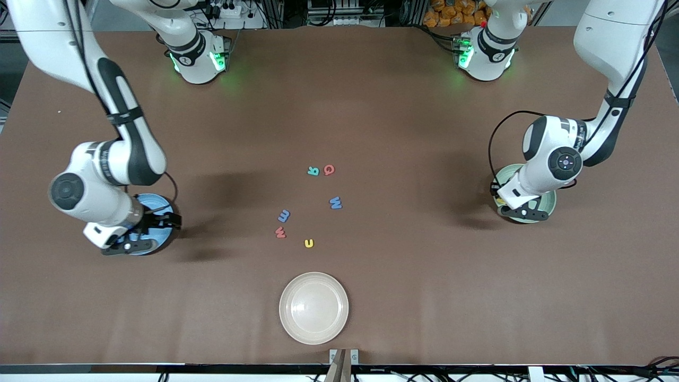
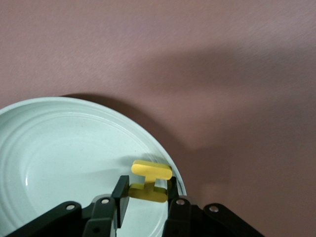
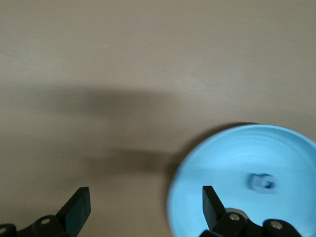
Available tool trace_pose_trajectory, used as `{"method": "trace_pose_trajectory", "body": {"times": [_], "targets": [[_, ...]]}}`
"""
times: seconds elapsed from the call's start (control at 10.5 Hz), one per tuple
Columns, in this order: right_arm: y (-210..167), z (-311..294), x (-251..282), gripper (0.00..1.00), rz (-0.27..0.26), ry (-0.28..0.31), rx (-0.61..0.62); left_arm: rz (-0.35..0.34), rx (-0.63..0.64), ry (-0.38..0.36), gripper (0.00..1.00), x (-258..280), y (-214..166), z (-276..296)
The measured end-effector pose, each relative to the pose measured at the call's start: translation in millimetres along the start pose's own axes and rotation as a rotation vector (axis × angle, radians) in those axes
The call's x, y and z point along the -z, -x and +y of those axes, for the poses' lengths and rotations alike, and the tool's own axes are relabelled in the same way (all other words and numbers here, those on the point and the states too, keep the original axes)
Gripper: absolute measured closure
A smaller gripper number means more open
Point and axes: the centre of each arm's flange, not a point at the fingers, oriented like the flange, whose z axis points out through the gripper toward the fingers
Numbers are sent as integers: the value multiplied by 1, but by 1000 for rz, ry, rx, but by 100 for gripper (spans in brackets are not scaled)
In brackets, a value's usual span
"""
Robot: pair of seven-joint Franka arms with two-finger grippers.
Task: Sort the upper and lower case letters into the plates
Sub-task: 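Release the H in the green plate while the right gripper reaches the blue e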
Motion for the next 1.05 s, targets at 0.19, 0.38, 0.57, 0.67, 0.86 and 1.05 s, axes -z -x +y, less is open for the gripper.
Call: {"method": "trace_pose_trajectory", "body": {"times": [0.19, 0.38, 0.57, 0.67, 0.86, 1.05], "targets": [[-4, -67, -1, 0, 30, -3, -55, -13, 7, 2, 41, 4, -2, -1], [1, -126, -3, 0, 32, -8, -100, -58, 9, -6, 16, 11, -3, -2], [11, -180, -7, 0, 25, -10, -144, -80, -3, -8, 0, 33, -8, 8], [18, -204, -14, 0, 15, -8, -160, -69, 3, 15, 0, 48, -13, 20], [29, -240, -24, 0, 2, -4, -194, -22, 61, 72, 0, 79, -29, 53], [34, -255, -26, 0, 0, -3, -205, -2, 124, 92, 0, 93, -39, 92]]}}
